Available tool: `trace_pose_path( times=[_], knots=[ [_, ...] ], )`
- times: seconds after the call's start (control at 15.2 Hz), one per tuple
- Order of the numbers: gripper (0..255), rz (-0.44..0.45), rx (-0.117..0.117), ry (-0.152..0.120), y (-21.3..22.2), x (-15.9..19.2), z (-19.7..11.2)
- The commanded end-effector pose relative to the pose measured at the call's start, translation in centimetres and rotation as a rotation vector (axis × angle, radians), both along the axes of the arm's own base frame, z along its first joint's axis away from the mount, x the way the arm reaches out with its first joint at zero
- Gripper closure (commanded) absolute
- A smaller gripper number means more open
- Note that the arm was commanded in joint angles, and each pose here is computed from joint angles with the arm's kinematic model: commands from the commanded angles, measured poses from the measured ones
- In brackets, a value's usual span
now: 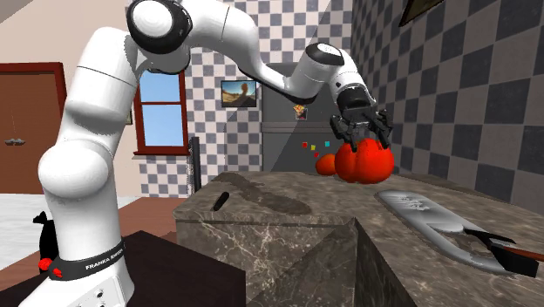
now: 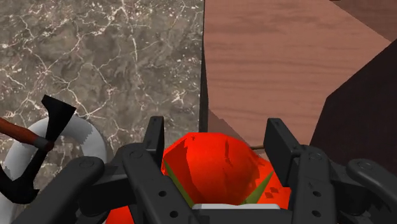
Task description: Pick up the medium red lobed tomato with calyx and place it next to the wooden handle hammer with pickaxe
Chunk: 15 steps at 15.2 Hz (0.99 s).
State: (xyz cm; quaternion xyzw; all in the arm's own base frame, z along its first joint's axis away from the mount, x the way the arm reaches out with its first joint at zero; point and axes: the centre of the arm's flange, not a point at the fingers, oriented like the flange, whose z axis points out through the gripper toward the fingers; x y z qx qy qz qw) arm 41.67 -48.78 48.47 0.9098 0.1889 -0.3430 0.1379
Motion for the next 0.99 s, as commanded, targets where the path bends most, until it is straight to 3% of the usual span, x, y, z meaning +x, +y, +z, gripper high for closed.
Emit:
trace_pose_path(
  times=[0.0,0.92],
  knots=[
    [255,0.002,0.0,0.0,-2.4,-1.2,-0.3],
    [255,0.002,0.0,0.0,-18.6,-9.8,-2.4]
  ],
)
